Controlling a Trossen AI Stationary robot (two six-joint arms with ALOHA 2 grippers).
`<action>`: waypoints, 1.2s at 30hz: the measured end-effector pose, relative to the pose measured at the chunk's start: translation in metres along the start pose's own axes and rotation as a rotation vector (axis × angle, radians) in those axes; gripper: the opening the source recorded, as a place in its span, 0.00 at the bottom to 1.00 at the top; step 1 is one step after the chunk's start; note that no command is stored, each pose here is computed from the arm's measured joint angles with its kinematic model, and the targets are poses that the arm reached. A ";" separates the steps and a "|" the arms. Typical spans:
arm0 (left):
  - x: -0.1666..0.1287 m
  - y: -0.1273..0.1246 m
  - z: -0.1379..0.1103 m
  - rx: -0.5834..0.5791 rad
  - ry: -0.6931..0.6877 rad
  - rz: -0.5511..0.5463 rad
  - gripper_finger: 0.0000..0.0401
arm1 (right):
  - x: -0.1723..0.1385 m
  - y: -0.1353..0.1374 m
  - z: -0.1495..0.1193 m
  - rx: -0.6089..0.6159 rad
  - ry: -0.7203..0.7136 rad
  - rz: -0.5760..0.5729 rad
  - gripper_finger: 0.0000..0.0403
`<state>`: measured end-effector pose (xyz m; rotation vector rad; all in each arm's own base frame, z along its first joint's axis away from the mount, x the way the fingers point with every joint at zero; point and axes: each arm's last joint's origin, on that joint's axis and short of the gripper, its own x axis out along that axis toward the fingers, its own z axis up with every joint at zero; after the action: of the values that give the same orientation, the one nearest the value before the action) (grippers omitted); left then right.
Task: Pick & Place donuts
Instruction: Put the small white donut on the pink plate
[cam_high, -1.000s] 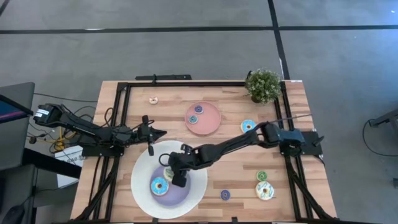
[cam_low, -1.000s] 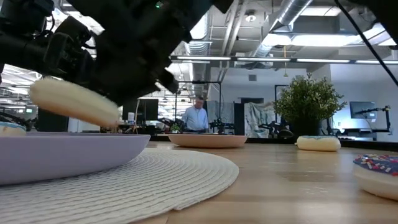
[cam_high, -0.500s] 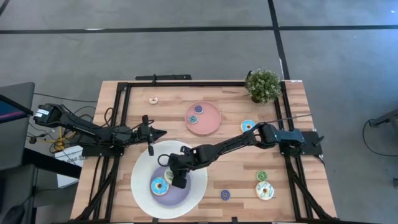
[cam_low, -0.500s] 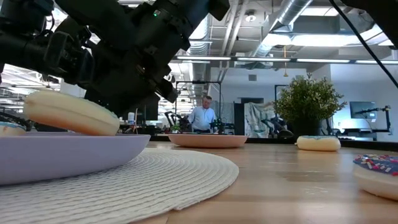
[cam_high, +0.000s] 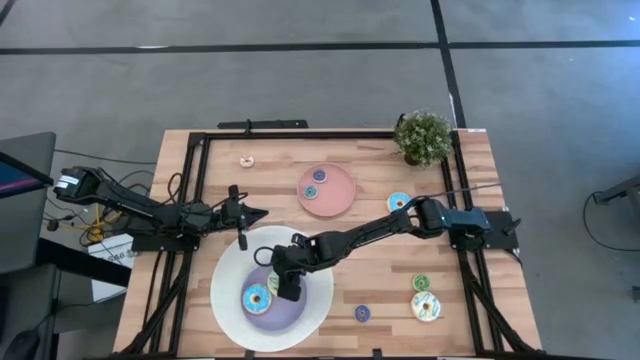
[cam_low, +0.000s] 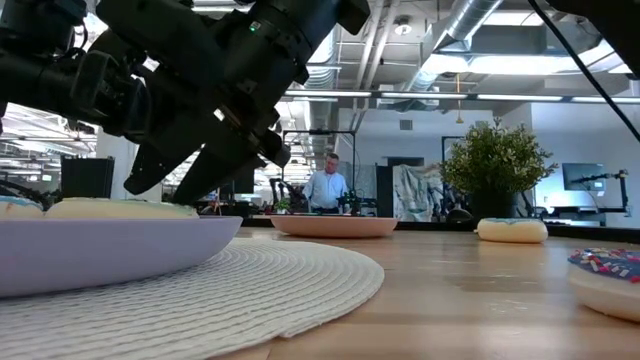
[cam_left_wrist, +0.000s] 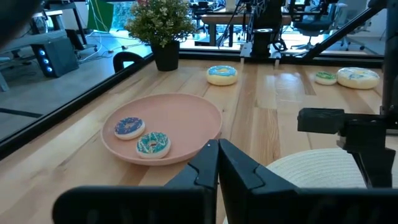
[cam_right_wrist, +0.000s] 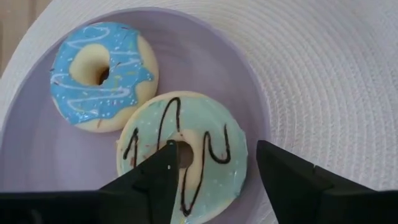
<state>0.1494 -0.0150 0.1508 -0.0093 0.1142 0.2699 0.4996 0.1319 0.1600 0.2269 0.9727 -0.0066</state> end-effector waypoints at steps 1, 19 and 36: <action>0.000 0.000 0.000 0.000 0.000 0.000 0.01 | 0.000 0.000 0.000 0.000 0.000 0.000 0.52; 0.000 0.000 -0.001 -0.082 0.014 0.001 0.01 | -0.104 -0.003 0.010 -0.236 0.023 -0.121 0.55; 0.000 0.001 -0.004 -0.067 0.041 0.012 0.01 | -0.171 -0.067 -0.165 0.102 -0.203 -0.243 0.49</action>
<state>0.1487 -0.0147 0.1464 -0.0806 0.1463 0.2860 0.2608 0.0826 0.1983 0.1968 0.7929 -0.2970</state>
